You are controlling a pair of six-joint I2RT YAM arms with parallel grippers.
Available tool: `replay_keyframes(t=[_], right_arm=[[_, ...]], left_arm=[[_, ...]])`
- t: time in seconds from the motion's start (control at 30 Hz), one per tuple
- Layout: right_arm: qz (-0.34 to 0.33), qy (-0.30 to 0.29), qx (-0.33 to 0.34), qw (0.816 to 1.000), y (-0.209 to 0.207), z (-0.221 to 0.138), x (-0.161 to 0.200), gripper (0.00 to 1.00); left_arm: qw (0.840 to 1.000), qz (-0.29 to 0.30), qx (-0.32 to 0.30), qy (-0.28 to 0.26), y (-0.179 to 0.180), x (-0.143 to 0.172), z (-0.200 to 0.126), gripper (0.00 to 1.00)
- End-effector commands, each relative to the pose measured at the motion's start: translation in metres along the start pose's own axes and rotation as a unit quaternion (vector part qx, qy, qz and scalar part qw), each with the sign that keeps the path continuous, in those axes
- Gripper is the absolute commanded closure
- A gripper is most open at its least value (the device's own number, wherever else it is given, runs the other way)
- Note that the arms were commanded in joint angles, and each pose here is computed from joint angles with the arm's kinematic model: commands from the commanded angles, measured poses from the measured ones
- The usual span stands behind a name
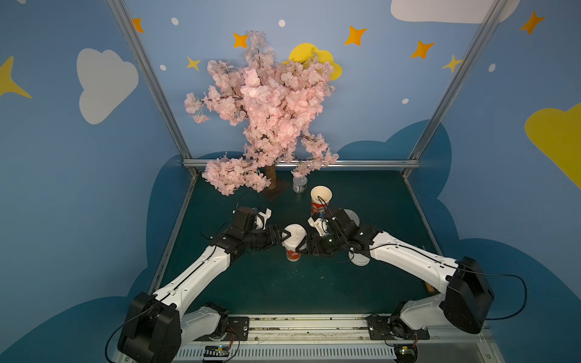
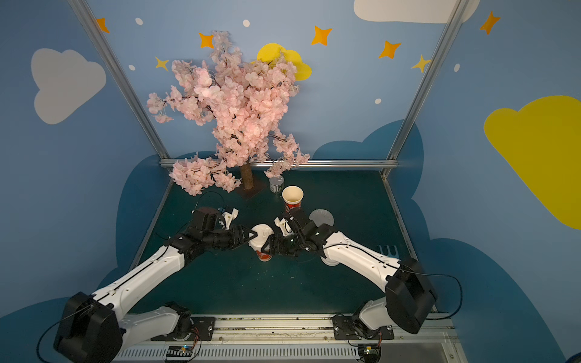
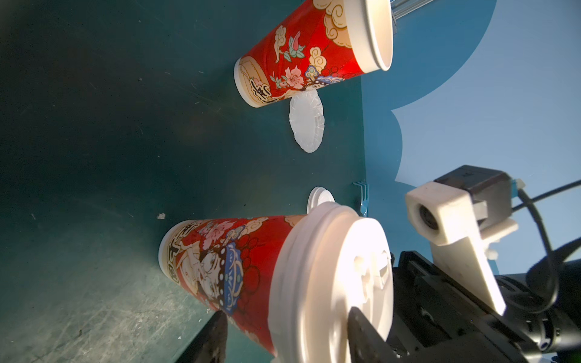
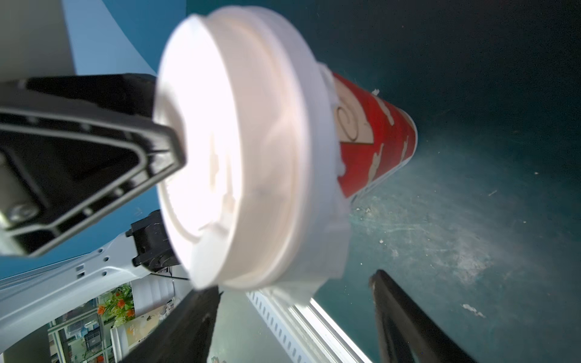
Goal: Put the leak-proof paper on the milk tea cups
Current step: Secure the cup lid on the cup.
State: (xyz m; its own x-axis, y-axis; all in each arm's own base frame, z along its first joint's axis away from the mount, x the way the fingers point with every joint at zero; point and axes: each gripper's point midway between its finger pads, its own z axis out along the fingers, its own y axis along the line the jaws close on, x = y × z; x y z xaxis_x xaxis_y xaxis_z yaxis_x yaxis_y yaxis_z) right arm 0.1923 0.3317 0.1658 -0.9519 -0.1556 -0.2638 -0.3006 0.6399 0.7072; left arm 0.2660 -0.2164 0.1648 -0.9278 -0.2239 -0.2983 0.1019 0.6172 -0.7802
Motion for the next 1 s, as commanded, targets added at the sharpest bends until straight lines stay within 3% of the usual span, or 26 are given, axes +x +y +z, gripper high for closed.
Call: replay_keyframes(t=[0.0, 0.43, 0.97], right_arm=[[0.005, -0.037, -0.044, 0.998, 0.015, -0.010, -0.010, 0.25], [0.117, -0.117, -0.118, 0.979, 0.014, -0.008, -0.031, 0.28], [0.123, -0.066, -0.092, 0.986, -0.007, 0.017, -0.021, 0.32]], left_arm=[[0.998, -0.027, -0.052, 0.029, 0.030, 0.020, 0.007, 0.40], [0.998, -0.027, -0.054, 0.033, 0.031, 0.021, 0.008, 0.40], [0.997, -0.029, -0.059, 0.033, 0.034, 0.024, 0.007, 0.40]])
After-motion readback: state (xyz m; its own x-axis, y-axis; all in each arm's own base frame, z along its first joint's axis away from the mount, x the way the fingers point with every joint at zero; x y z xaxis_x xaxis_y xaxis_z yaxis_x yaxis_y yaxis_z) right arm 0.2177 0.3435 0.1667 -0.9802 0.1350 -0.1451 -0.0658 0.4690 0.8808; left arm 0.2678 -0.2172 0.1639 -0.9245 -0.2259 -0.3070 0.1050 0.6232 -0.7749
